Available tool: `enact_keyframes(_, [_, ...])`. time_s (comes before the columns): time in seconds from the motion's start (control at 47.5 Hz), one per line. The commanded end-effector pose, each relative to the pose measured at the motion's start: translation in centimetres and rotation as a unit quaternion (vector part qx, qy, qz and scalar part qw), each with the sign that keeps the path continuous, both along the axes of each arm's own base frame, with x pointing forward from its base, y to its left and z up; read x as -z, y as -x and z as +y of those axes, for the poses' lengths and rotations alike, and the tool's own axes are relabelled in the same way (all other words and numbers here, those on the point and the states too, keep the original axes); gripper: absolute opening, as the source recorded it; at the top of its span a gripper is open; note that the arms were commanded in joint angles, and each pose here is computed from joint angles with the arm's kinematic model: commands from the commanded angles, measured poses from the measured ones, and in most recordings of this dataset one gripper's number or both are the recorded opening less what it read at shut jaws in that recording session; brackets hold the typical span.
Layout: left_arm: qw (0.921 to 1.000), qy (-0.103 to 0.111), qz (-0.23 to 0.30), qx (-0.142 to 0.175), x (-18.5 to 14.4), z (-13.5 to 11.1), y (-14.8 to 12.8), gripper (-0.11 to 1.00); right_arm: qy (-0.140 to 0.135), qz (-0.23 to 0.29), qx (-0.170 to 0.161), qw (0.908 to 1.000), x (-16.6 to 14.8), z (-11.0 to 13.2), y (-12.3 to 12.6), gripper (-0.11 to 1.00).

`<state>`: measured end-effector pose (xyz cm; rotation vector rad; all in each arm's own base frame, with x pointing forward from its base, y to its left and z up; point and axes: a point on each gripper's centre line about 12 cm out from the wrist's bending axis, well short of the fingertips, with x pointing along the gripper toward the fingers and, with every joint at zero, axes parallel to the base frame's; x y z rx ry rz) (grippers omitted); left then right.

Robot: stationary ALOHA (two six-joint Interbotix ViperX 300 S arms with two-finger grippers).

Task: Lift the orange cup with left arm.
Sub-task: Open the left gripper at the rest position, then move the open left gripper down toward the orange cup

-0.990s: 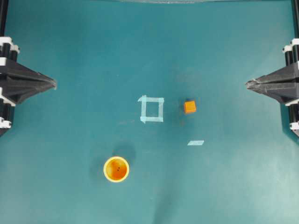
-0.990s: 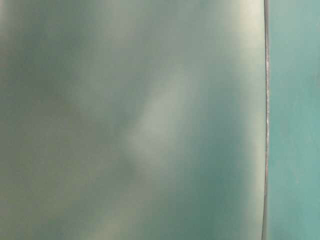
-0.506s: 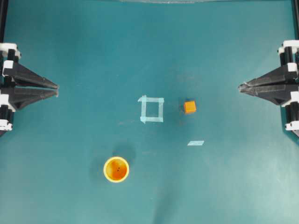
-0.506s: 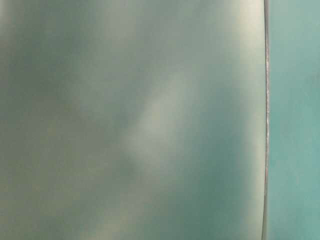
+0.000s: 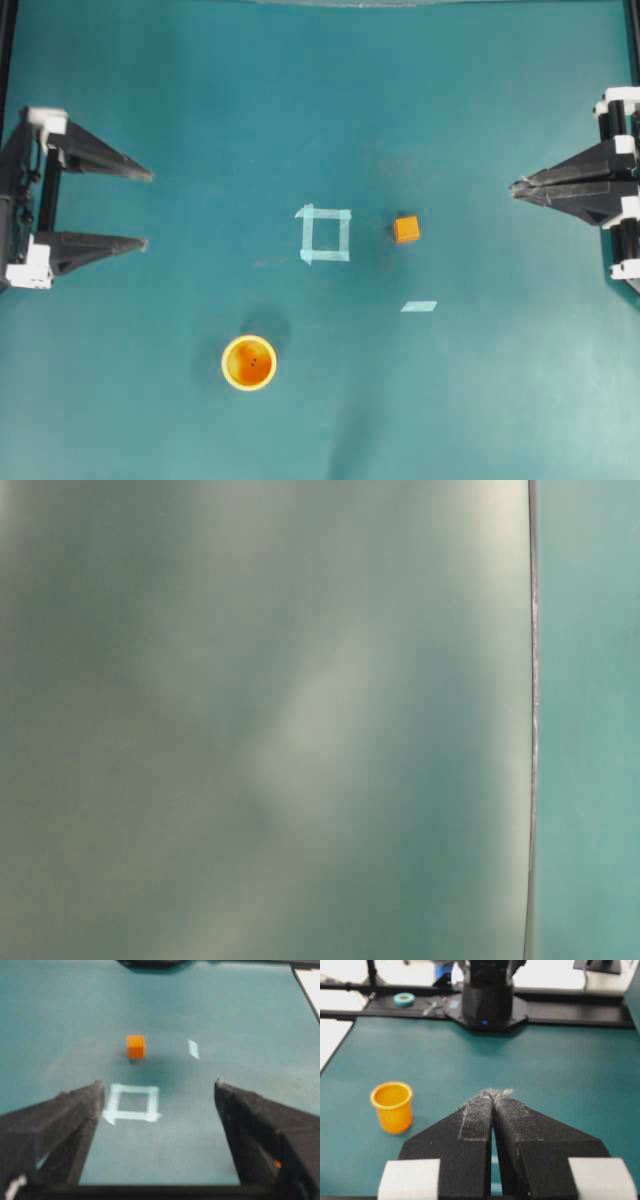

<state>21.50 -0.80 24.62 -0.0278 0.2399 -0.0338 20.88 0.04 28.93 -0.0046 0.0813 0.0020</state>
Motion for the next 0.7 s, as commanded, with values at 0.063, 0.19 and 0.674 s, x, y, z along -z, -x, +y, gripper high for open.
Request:
enact_keyframes(0.063, [0.9993, -0.002, 0.023, 0.028, 0.8, -1.3, -0.9, 0.85, 0.000, -0.015, 0.000, 0.9999, -1.2, 0.0, -0.2, 0.00])
enact_keyframes(0.19, [0.9971, 0.001, 0.059, 0.047, 2.1, -2.4, -1.6, 0.85, 0.000, -0.015, 0.000, 0.9999, -1.1, 0.0, -0.2, 0.00])
enact_keyframes(0.674, [0.9762, 0.001, 0.192, 0.101, 7.0, -6.5, -4.9, 0.85, 0.000, -0.015, 0.000, 0.9999, -1.2, 0.0, -0.2, 0.00])
